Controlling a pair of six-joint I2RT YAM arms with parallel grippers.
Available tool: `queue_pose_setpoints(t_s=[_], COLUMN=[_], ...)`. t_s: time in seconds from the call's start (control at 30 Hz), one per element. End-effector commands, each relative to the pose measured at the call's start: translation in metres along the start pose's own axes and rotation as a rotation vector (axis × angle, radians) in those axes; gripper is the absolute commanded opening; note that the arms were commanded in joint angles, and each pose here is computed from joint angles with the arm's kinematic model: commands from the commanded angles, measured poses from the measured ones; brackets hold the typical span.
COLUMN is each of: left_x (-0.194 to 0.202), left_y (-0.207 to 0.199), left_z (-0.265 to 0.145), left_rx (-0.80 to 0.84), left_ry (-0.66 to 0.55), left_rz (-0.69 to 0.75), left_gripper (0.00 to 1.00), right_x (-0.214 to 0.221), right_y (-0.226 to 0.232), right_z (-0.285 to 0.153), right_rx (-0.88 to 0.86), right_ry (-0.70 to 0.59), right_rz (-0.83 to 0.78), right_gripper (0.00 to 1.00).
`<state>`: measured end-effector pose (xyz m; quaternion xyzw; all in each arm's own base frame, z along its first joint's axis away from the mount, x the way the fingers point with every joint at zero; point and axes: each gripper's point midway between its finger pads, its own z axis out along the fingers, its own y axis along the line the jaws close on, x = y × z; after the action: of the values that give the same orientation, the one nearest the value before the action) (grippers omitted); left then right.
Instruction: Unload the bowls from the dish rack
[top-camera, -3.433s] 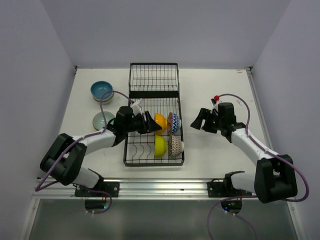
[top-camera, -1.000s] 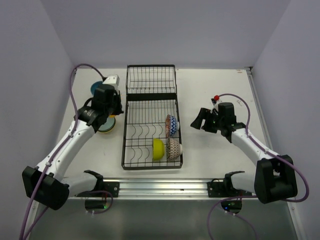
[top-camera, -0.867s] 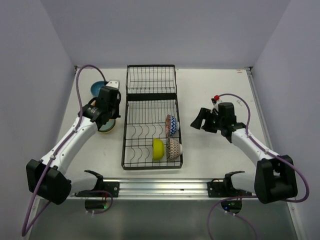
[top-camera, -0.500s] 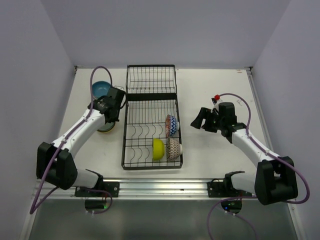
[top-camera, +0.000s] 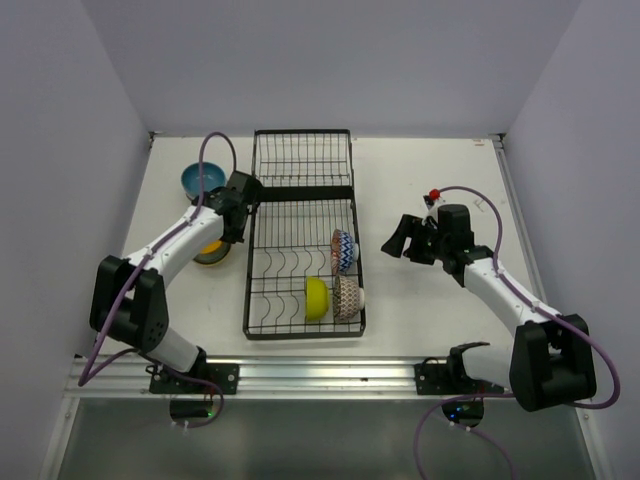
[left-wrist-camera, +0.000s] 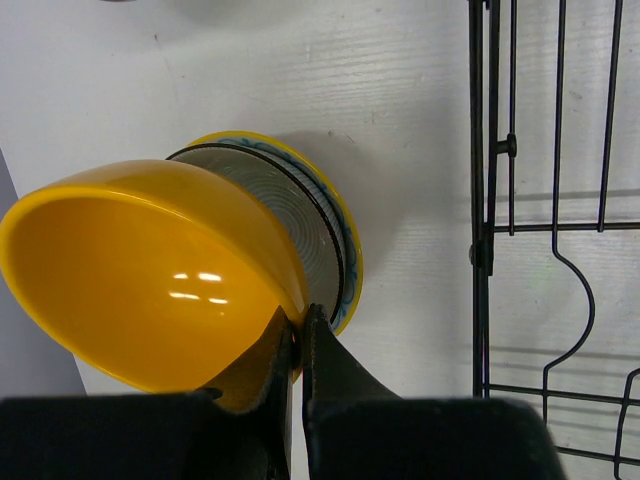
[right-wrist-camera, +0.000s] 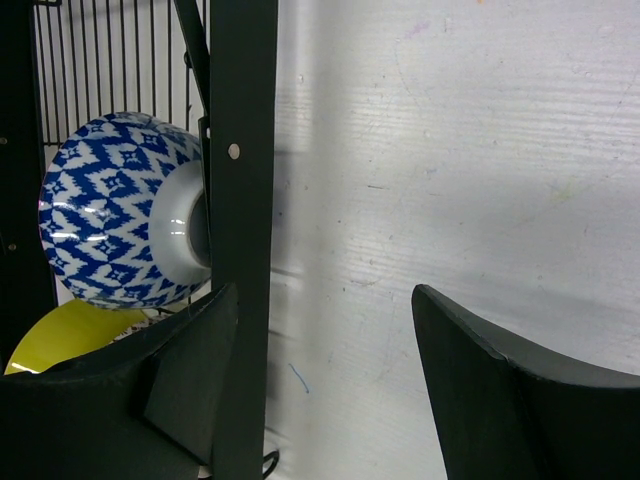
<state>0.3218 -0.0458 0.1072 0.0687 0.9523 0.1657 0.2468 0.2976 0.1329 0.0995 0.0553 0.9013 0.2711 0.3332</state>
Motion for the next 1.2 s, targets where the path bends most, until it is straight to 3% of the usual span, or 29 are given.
queue_pose_setpoints(t_s=[0.0, 0.13, 0.57, 0.77, 0.87, 1.17], left_x=[-0.023, -0.021, -0.022, -0.016, -0.010, 0.003], left_y=[0.011, 0.012, 0.018, 0.012, 0.007, -0.001], left_z=[-0.004, -0.005, -0.014, -0.014, -0.009, 0.001], left_rx=[-0.039, -0.039, -0.050, -0.013, 0.005, 0.022], left_ry=[-0.055, -0.054, -0.086, -0.107, -0.092, -0.063], left_rz=[-0.016, -0.028, -0.062, -0.083, -0.082, -0.075], left_gripper=[0.04, 0.20, 0.35, 0.26, 0.15, 0.07], right_x=[-0.011, -0.010, -0.010, -0.010, -0.010, -0.008], right_y=[0.007, 0.006, 0.004, 0.004, 0.004, 0.003], right_z=[-0.003, -0.003, -0.003, -0.002, -0.002, -0.001], right_rx=[-0.021, -0.018, -0.010, -0.007, -0.007, -0.005], right_ry=[-0.043, -0.041, -0.039, -0.037, -0.037, -0.030], right_rz=[-0.021, -0.020, -0.021, -0.022, -0.020, -0.017], right_gripper=[0.75, 0.75, 0.75, 0.75, 0.75, 0.75])
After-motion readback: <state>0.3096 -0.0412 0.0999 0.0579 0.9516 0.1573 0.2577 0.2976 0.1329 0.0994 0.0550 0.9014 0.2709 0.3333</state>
